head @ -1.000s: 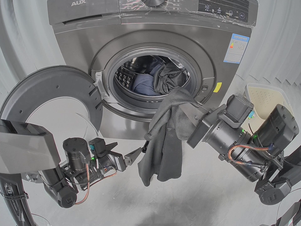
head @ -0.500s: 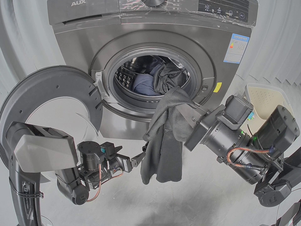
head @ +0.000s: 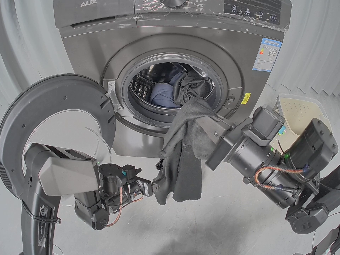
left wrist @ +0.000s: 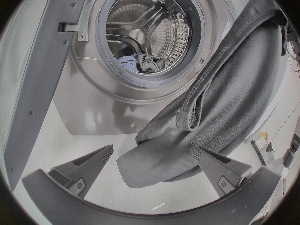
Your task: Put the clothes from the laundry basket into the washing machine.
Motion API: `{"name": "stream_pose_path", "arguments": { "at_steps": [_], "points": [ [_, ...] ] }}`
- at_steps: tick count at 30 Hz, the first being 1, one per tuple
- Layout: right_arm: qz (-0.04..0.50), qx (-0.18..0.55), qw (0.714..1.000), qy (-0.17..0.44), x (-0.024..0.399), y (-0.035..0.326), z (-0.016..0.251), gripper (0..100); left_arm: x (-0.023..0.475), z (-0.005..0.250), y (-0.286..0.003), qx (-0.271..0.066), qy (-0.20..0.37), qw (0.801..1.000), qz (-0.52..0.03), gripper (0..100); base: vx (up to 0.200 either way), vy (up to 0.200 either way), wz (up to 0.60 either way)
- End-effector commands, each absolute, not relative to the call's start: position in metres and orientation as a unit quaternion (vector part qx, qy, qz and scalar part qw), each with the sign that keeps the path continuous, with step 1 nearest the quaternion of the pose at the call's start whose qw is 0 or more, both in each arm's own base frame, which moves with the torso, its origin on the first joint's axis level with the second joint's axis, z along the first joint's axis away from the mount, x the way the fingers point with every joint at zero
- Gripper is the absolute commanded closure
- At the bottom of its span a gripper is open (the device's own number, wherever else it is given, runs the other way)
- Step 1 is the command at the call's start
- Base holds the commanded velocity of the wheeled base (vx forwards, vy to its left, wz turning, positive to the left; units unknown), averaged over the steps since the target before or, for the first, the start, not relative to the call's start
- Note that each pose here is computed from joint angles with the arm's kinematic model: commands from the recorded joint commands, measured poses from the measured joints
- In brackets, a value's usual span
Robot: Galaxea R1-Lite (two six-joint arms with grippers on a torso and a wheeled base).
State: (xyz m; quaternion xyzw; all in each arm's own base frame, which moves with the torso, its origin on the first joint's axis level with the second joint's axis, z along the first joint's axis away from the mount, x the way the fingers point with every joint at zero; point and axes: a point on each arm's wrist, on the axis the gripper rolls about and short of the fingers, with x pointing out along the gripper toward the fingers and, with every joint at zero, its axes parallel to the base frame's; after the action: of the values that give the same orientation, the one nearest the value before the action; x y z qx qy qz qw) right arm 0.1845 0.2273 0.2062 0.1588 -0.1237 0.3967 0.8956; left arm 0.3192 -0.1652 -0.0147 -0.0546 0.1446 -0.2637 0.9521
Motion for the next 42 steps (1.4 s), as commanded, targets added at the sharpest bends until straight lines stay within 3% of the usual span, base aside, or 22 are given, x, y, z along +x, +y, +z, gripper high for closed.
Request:
{"name": "stream_pose_path", "arguments": {
  "at_steps": [1, 19, 42],
  "points": [
    [0.4, 0.158, 0.895, -0.119, 0.185, 0.232, 0.203, 100, 0.329, -0.022, -0.169, -0.057, 0.138, 0.954, -0.262, 0, 0.0, 0.0, 0.0],
    [0.398, 0.155, 0.897, -0.115, 0.185, 0.23, 0.201, 100, 0.349, -0.017, -0.133, -0.058, 0.122, 0.968, -0.212, 0, 0.0, 0.0, 0.0],
    [0.39, 0.146, 0.903, -0.109, 0.189, 0.22, 0.197, 100, 0.349, -0.016, -0.142, -0.058, 0.115, 0.966, -0.223, 0, 0.0, 0.0, 0.0]
  ]
}}
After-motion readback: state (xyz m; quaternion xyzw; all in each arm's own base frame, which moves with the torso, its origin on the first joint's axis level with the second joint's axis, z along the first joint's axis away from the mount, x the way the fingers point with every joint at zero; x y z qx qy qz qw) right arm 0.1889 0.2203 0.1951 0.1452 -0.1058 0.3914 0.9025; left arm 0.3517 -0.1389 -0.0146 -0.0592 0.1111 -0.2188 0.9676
